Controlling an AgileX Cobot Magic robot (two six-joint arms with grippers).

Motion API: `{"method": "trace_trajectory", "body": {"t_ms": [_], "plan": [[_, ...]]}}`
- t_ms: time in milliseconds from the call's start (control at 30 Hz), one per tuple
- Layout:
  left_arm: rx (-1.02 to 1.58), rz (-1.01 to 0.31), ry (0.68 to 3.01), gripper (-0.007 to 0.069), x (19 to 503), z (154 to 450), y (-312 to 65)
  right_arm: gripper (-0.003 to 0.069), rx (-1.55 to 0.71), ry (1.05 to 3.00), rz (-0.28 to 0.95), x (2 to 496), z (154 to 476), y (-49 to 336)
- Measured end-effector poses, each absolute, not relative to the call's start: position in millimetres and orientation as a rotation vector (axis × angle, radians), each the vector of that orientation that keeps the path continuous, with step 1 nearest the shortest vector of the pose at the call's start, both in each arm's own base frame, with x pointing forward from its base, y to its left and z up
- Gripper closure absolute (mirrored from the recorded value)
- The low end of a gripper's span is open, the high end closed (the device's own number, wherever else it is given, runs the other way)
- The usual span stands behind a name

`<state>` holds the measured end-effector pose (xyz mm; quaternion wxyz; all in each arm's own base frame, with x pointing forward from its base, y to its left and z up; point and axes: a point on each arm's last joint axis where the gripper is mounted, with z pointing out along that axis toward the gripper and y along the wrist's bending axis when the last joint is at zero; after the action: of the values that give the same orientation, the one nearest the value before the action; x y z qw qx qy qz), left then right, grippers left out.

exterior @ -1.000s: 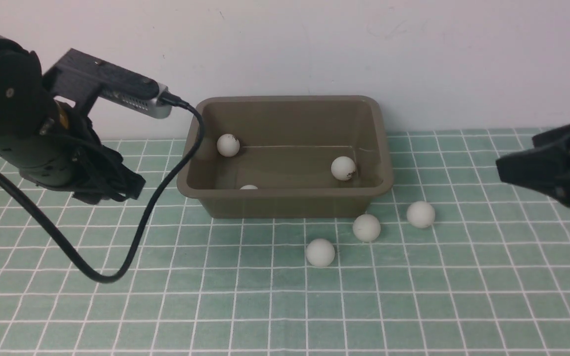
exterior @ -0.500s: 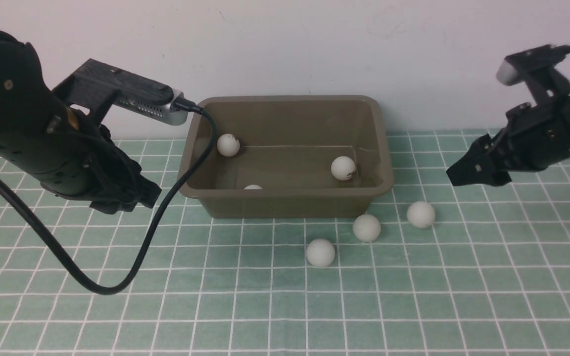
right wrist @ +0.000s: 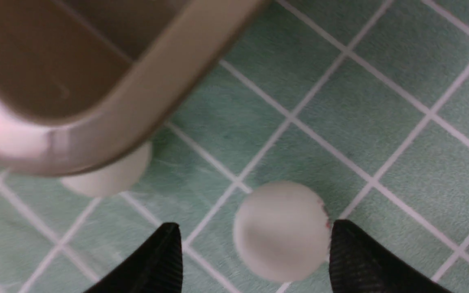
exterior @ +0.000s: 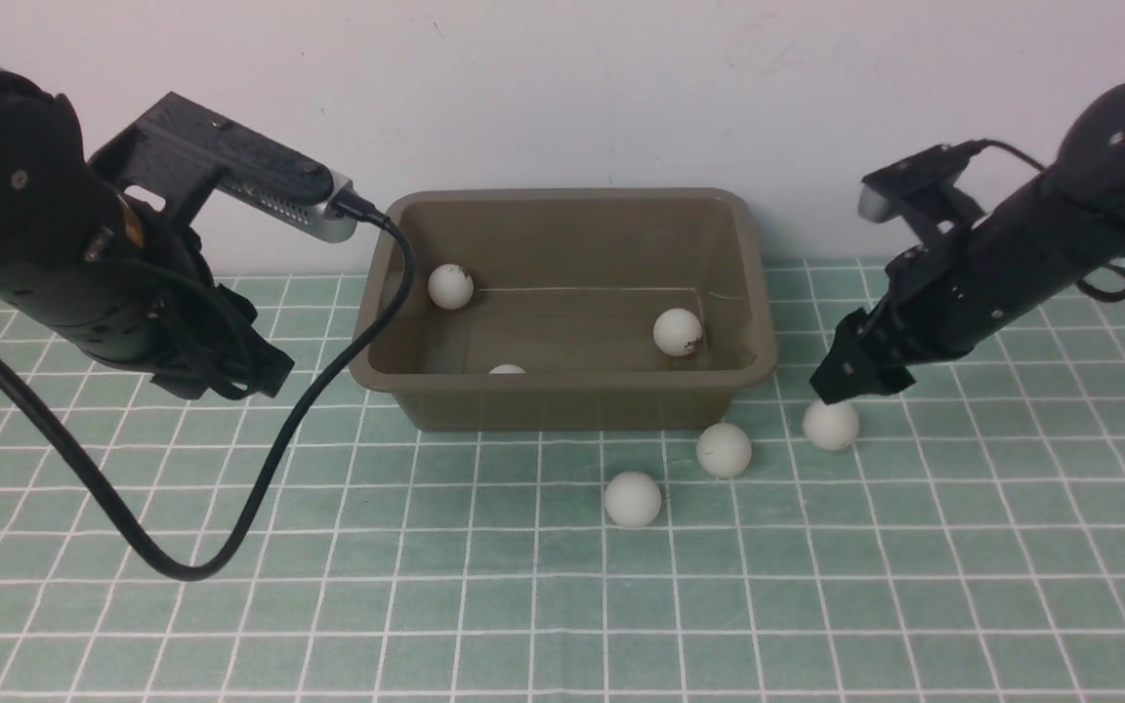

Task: Put the table tennis balls in the box on the green coffee tablecloth.
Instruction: 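Reach for and grasp a ping pong ball on the table, then release the ping pong ball into the bin and lift the gripper away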

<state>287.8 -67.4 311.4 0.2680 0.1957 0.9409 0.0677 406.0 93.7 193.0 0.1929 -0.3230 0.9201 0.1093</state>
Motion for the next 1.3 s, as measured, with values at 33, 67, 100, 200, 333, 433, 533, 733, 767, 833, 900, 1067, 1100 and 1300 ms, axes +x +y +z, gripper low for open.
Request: {"method": "trace_trajectory", "body": {"t_ms": [33,67,100,200,333,433,533,733,767,833,900,1067,1100,1300], "plan": [[0.529,0.184,2.538,0.0337,287.8,311.4,-67.4,0.0218,-0.905,2.588,0.288,408.0,189.2,95.2],[0.529,0.185,2.538,0.0337,287.8,311.5,-67.3,0.0218,-0.903,2.596,0.271,409.9,185.7,96.1],[0.529,0.185,2.538,0.0337,287.8,311.5,-67.3,0.0218,-0.902,2.602,0.264,410.9,183.0,96.3],[0.529,0.186,2.538,0.0337,287.8,311.5,-67.2,0.0218,-0.894,2.609,0.234,414.2,176.7,96.6],[0.529,0.186,2.538,0.0337,287.8,311.5,-67.2,0.0218,-0.893,2.611,0.202,417.7,168.6,95.3],[0.529,0.186,2.538,0.0337,287.8,311.5,-67.2,0.0218,-0.891,2.617,0.196,419.9,161.7,95.2],[0.529,0.186,2.538,0.0337,287.8,311.5,-67.2,0.0219,-0.881,2.627,0.2,421.7,154.0,95.6],[0.529,0.186,2.538,0.0337,287.8,311.5,-67.2,0.03,-0.876,2.642,0.202,422.0,148.5,95.5],[0.529,0.186,2.538,0.0337,287.8,311.5,-67.2,0.0298,-0.886,2.632,0.188,421.8,152.5,94.8],[0.529,0.186,2.538,0.0337,287.8,311.5,-67.2,0.0298,-0.898,2.574,0.154,421.3,178.9,93.6],[0.529,0.186,2.538,0.0337,287.8,311.5,-67.2,0.0298,-0.88,2.509,0.154,421.1,210.6,94.6],[0.529,0.186,2.538,0.0337,287.8,311.5,-67.2,0.0298,-0.816,2.318,0.413,424.3,278.5,114.1],[0.529,0.186,2.538,0.0337,287.8,311.5,-67.2,0.0298,-0.848,2.28,0.499,427.3,281.1,121.1],[0.529,0.186,2.538,0.0337,287.8,311.5,-67.2,0.0298,-0.889,2.273,0.683,447.1,246.7,135.5]]}}
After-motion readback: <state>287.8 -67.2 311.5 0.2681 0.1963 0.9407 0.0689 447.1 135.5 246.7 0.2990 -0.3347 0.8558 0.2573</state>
